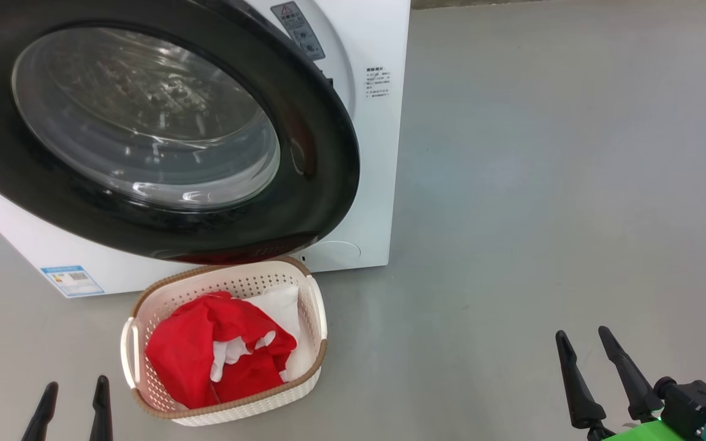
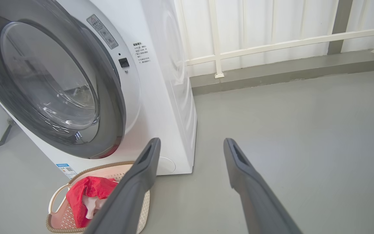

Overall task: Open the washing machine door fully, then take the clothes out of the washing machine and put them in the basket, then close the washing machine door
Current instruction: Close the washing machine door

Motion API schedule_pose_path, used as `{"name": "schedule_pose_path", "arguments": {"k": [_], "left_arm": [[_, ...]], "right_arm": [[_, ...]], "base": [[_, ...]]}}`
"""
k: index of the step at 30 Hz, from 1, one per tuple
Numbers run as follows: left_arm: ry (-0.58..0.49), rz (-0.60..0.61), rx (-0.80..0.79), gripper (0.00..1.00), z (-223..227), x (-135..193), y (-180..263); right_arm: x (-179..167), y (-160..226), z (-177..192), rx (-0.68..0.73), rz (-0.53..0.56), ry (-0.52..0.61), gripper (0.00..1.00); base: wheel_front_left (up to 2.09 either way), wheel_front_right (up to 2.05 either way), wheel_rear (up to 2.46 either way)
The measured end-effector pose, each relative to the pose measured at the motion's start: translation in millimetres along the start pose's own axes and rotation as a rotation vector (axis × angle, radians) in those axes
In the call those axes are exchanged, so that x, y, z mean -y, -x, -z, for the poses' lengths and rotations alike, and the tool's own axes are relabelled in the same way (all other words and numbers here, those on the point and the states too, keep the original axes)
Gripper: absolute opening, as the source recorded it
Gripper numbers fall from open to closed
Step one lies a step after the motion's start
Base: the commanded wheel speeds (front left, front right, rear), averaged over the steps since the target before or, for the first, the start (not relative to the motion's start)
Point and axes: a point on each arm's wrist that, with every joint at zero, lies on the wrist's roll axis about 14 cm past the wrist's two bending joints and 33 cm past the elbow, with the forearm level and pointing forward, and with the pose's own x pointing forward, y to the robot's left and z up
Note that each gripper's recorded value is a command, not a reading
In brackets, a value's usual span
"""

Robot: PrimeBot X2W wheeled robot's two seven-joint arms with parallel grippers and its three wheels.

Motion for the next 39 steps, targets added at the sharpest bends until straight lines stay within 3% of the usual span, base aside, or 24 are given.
{"name": "schedule_pose_path", "arguments": {"k": [18,19,20,21,22,39], "left_arm": [[0.018,-0.026,0.030,1.00,-7,-3,5],[0.018,-0.029,0.031,1.00,-8,-4,6],[0.019,-0.032,0.032,1.00,-8,-5,7],[0.019,-0.038,0.034,1.00,-8,-6,8],[0.020,-0.043,0.036,1.00,-9,-7,9],[0.084,-0.166,0.057,1.00,-8,-25,45]], "right_arm": [[-9,-4,-3,0.011,-0.030,-0.003,1.00],[-12,-5,-2,0.009,-0.039,-0.005,0.92],[-17,-5,-1,0.004,-0.053,-0.009,0.44],[-21,-7,0,0.002,-0.067,-0.014,0.18],[-26,-8,1,0.000,-0.080,-0.018,0.00],[-155,-80,-14,0.051,-0.464,-0.021,0.00]], "base": [[0.00,0.00,0.00],[0.00,0.00,0.00],[0.00,0.00,0.00],[0.00,0.00,0.00],[0.00,0.00,0.00],[0.00,0.00,0.00]]}}
